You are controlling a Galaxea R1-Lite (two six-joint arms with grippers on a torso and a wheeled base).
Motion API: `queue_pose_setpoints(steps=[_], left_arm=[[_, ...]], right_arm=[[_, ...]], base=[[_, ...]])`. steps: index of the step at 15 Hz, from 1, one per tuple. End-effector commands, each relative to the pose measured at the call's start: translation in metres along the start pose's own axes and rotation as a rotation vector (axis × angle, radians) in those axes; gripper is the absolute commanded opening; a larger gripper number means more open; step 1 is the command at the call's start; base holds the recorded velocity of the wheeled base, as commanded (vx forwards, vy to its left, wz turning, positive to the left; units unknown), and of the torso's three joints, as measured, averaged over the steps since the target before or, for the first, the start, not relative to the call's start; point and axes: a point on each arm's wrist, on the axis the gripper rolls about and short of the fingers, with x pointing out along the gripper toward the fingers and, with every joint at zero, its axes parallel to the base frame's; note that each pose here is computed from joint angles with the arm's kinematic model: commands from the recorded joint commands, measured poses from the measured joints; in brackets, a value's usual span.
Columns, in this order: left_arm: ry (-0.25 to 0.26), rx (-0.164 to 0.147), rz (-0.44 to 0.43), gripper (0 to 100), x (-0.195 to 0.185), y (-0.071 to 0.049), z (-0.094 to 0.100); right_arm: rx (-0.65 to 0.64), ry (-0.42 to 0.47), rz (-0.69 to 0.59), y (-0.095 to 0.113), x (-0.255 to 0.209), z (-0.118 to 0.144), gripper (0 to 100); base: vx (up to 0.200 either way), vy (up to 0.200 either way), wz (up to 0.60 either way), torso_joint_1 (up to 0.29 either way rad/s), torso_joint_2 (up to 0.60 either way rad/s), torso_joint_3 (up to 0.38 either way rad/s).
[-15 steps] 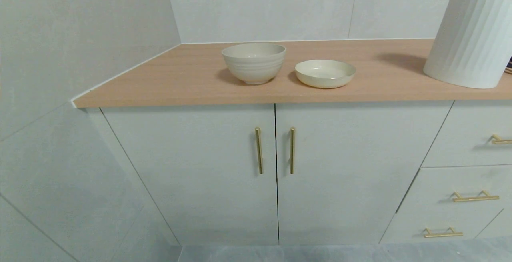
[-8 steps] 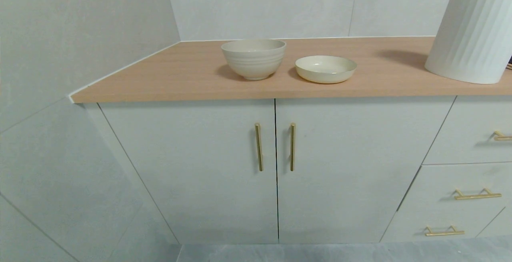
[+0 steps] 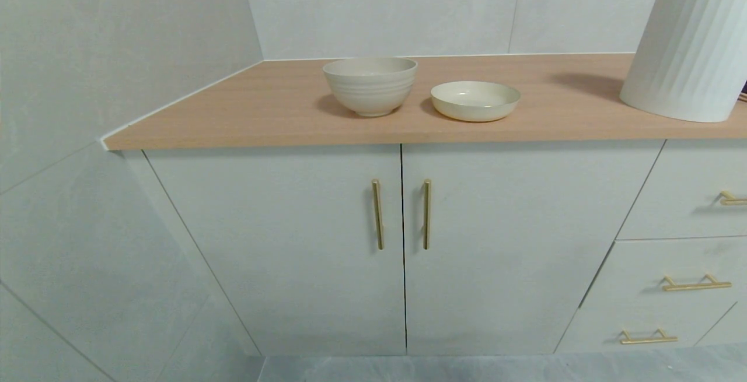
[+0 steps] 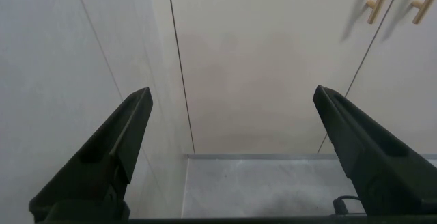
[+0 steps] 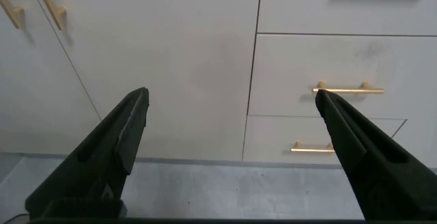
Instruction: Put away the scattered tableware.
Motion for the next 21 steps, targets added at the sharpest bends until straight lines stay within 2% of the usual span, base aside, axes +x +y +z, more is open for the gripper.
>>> queue_pose_setpoints(steps=[1,4,5,7,8,9,10,12,15,17,21], left_arm=[[0.0,0.0,0.001,100,0.0,0.0,0.0],[0.0,0.001,0.001,100,0.0,0.0,0.0],[0.0,0.001,0.001,100,0.0,0.0,0.0],[0.0,0.001,0.001,100,0.0,0.0,0.0],[0.0,0.001,0.001,100,0.0,0.0,0.0],[0.0,0.001,0.001,100,0.0,0.0,0.0],[0.0,0.001,0.001,100,0.0,0.0,0.0],[0.0,0.001,0.001,100,0.0,0.0,0.0],[0.0,0.001,0.001,100,0.0,0.0,0.0],[-0.002,0.001,0.001,100,0.0,0.0,0.0],[0.0,0.001,0.001,100,0.0,0.0,0.0]], right_arm=[[-0.001,0.001,0.0,0.0,0.0,0.0,100],[0.007,-0.039,0.005,0.0,-0.003,0.012,100],[0.057,-0.092,0.056,-0.001,-0.008,0.044,100],[0.065,-0.003,0.145,0.0,0.004,0.053,100],[0.071,0.093,0.199,0.001,0.017,0.057,100],[0.073,0.114,0.211,0.001,0.02,0.057,100],[0.081,0.231,0.305,0.004,0.038,0.062,100],[0.086,0.308,0.378,0.007,0.055,0.071,100],[0.083,0.365,0.456,0.014,0.079,0.088,100],[0.077,0.433,0.498,0.024,0.114,0.095,100],[0.059,0.446,0.583,0.054,0.176,0.096,100]], base=[[0.0,0.0,0.0,0.0,0.0,0.0],[0.0,0.0,0.0,0.0,0.0,0.0],[0.0,0.0,0.0,0.0,0.0,0.0],[0.0,0.0,0.0,0.0,0.0,0.0],[0.0,0.0,0.0,0.0,0.0,0.0],[0.0,0.0,0.0,0.0,0.0,0.0],[0.0,0.0,0.0,0.0,0.0,0.0],[0.0,0.0,0.0,0.0,0.0,0.0],[0.0,0.0,0.0,0.0,0.0,0.0],[0.0,0.0,0.0,0.0,0.0,0.0],[0.0,0.0,0.0,0.0,0.0,0.0]])
